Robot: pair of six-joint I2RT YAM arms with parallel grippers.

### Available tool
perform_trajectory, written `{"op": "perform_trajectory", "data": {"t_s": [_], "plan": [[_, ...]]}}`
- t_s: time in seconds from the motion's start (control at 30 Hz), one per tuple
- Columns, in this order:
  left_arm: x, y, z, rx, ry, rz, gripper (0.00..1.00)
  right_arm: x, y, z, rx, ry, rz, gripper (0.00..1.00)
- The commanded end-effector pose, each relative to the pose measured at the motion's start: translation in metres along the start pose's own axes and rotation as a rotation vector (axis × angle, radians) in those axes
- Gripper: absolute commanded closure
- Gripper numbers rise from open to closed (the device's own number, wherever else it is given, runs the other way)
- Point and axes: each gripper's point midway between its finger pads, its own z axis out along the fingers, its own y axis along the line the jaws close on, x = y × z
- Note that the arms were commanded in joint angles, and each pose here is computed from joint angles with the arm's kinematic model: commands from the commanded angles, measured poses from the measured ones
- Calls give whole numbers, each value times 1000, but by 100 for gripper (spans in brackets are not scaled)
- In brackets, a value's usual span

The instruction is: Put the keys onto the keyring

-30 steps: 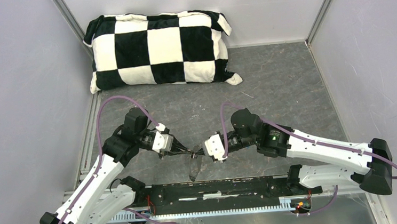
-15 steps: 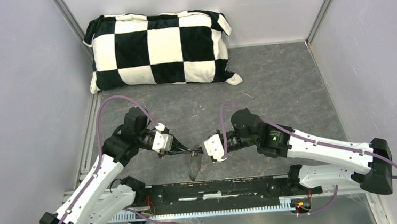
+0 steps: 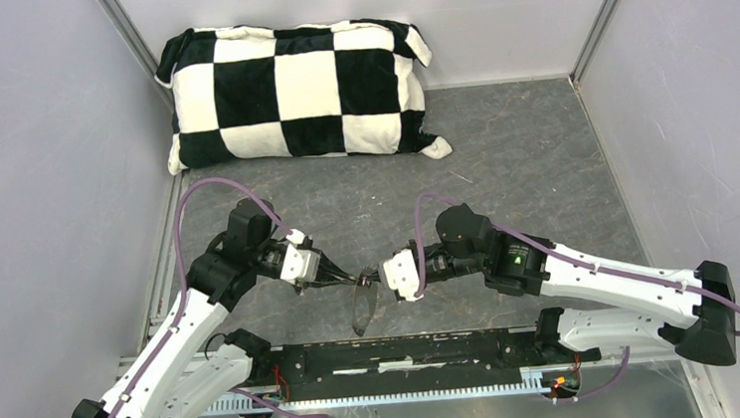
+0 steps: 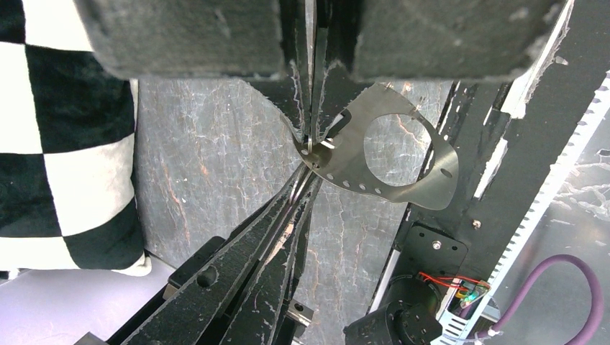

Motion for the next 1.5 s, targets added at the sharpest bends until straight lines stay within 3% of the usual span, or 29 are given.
{"op": "perform_trajectory", "data": {"t_s": [0.0, 1.47], "plan": [[-22, 0, -2, 20, -49, 53, 98, -13, -11, 4, 27, -39, -32, 100], [-5, 4, -2, -17, 0, 37, 98, -44, -19, 8, 9, -128, -36, 100]]}}
